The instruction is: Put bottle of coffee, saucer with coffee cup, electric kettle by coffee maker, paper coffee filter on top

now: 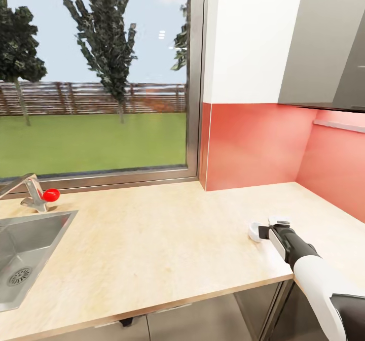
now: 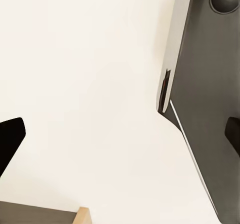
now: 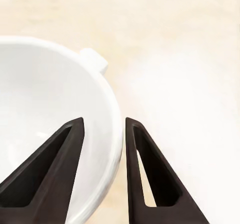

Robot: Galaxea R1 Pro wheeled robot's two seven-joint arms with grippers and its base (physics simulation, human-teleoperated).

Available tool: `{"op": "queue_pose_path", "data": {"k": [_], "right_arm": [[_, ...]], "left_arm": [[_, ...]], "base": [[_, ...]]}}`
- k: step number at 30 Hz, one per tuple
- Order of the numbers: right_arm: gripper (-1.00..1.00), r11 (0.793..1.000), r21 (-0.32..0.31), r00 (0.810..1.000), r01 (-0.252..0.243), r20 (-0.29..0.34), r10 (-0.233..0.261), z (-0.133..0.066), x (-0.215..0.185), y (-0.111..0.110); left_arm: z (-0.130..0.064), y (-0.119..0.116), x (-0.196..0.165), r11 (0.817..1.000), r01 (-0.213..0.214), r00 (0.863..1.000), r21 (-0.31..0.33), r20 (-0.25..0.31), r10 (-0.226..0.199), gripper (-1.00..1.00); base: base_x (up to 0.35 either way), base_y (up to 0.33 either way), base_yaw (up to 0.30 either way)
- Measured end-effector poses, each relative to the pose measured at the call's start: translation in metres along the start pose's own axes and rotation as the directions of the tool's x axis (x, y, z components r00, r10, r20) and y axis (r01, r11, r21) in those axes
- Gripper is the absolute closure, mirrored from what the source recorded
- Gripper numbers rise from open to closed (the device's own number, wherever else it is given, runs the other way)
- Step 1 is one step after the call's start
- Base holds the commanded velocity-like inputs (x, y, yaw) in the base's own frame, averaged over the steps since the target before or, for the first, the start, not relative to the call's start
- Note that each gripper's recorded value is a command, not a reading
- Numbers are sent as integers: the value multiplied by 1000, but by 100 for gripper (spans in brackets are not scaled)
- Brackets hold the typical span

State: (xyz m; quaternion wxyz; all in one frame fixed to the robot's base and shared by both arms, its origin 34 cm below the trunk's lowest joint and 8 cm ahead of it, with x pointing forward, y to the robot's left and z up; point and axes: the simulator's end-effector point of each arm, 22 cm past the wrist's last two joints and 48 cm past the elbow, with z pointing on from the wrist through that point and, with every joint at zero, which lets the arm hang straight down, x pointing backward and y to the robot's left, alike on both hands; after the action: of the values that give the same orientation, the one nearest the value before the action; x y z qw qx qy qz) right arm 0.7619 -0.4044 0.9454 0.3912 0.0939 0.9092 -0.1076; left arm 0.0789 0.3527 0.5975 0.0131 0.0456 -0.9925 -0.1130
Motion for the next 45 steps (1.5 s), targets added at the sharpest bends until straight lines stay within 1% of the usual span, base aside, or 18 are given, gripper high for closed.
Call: {"op": "queue_pose_path", "data": {"k": [16, 20, 21, 23, 24, 25, 28, 29, 31, 32, 33, 34, 35, 36, 42, 45], "right_arm": [[100, 1000, -12, 1000, 4, 2, -4, 0, -1, 4], [100, 1000, -14, 1000, 25, 5, -25, -1, -2, 7], [100, 999, -25, 1000, 22, 13, -21, -2, -5, 12], [100, 998, -32, 997, 51, 57, -49, -8, -23, 20], [100, 997, -53, 995, 62, 86, -57, -14, -34, 36], [100, 995, -68, 993, 68, 98, -62, -17, -38, 48], [100, 992, -102, 991, 74, 115, -62, -24, -43, 75], [100, 991, -106, 991, 76, 119, -63, -25, -45, 78], [100, 989, -125, 987, 76, 152, -56, -34, -60, 92], [100, 988, -132, 987, 77, 153, -57, -39, -66, 96], [100, 986, -144, 991, 86, 110, -70, -43, -60, 104], [100, 985, -146, 992, 92, 98, -78, -44, -57, 106], [100, 982, -156, 993, 105, 73, -94, -46, -52, 113], [100, 980, -159, 991, 123, 63, -115, -48, -49, 119], [100, 970, -162, 983, 181, 60, -173, -51, -45, 132], [100, 963, -170, 978, 207, 65, -199, -53, -42, 143]], "left_arm": [[0, 2, 0, 1000, 0, 1000, -3, 0, 0, -100], [0, 2, -1, 1000, 0, 1000, -3, 1, 0, -100], [0, 2, -1, 1000, 0, 1000, -3, 0, 0, -100], [0, 3, -1, 1000, 0, 1000, -3, 1, 0, -100], [0, 3, -1, 1000, 0, 1000, -3, 1, 0, -100], [0, 3, -1, 1000, 0, 1000, -3, 1, 0, -100], [0, 3, -2, 1000, 2, 1000, -3, 5, -2, -100], [0, 3, -3, 1000, 3, 1000, -3, 6, -3, -100], [0, 3, -5, 1000, 6, 1000, -4, 11, -6, -100], [1, 3, -7, 1000, 9, 1000, -4, 16, -9, -100], [0, 1, -10, 1000, 12, 1000, -2, 24, -12, -100], [0, 0, -11, 1000, 13, 1000, -1, 27, -13, -100], [0, -2, -15, 1000, 15, 999, 2, 34, -15, -100], [0, -4, -18, 1000, 16, 999, 4, 40, -17, -100], [0, -5, -25, 1000, 21, 998, 6, 53, -21, -100], [0, -5, -32, 1000, 26, 997, 5, 67, -26, -100]], "base": [[0, 0, 0], [0, 0, 0], [0, 0, 0], [0, 0, 0], [0, 0, 0], [0, 0, 0], [0, 0, 0], [0, 0, 0], [0, 0, 0], [-49, 0, 0], [-90, 0, 0], [-208, 0, 0], [-271, 0, 0], [-284, 0, 0], [-322, 0, 126], [-335, 0, 253]]}}
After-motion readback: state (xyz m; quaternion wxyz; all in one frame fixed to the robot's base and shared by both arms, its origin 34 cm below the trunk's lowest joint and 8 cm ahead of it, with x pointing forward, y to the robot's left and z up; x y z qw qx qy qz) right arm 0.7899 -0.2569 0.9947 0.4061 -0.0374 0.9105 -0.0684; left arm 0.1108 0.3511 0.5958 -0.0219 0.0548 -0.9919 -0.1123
